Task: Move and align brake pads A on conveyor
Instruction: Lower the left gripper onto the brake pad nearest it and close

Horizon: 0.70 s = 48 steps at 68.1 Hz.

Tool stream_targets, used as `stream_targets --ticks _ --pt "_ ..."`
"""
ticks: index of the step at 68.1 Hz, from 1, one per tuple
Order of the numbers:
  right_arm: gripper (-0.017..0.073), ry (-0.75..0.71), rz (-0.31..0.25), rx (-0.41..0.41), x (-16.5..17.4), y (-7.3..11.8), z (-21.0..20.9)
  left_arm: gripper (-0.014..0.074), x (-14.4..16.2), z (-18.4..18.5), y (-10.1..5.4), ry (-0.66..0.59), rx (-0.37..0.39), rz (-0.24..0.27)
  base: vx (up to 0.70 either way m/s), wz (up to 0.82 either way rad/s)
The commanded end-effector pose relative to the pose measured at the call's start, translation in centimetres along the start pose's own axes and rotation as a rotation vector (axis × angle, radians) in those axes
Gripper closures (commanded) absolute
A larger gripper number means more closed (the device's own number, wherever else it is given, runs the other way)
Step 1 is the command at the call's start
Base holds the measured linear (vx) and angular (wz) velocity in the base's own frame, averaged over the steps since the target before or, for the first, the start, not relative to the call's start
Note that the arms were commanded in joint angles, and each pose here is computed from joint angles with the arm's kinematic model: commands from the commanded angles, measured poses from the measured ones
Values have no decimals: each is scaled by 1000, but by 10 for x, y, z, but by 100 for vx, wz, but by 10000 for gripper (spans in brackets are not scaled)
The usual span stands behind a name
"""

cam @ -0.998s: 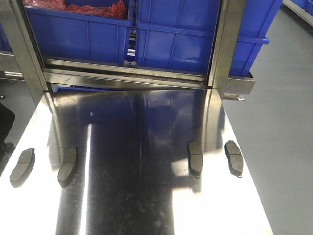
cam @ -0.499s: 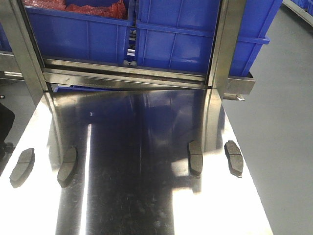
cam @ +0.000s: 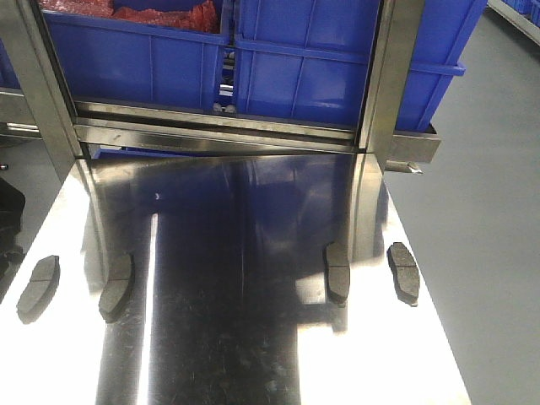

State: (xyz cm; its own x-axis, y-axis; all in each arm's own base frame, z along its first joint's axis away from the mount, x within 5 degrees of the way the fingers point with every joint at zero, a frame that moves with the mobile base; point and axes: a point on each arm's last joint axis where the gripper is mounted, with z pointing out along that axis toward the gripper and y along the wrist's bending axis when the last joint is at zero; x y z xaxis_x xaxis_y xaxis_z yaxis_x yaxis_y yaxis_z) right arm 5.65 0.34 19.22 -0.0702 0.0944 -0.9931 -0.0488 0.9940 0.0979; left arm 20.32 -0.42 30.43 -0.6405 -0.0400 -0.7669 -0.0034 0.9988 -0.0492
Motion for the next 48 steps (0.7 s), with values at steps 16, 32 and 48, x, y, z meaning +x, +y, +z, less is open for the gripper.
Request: stream_targets --ticks 16,32,48 --pt "568 -69 -7 6 0 -1 0 42 -39 90 0 227 -14 -85 0 0" --pt "568 -69 -7 6 0 -1 0 42 -35 128 18 310 -64 -154 0 0" --pt "568 -69 -7 6 0 -1 0 42 -29 135 31 348 -85 -153 0 0"
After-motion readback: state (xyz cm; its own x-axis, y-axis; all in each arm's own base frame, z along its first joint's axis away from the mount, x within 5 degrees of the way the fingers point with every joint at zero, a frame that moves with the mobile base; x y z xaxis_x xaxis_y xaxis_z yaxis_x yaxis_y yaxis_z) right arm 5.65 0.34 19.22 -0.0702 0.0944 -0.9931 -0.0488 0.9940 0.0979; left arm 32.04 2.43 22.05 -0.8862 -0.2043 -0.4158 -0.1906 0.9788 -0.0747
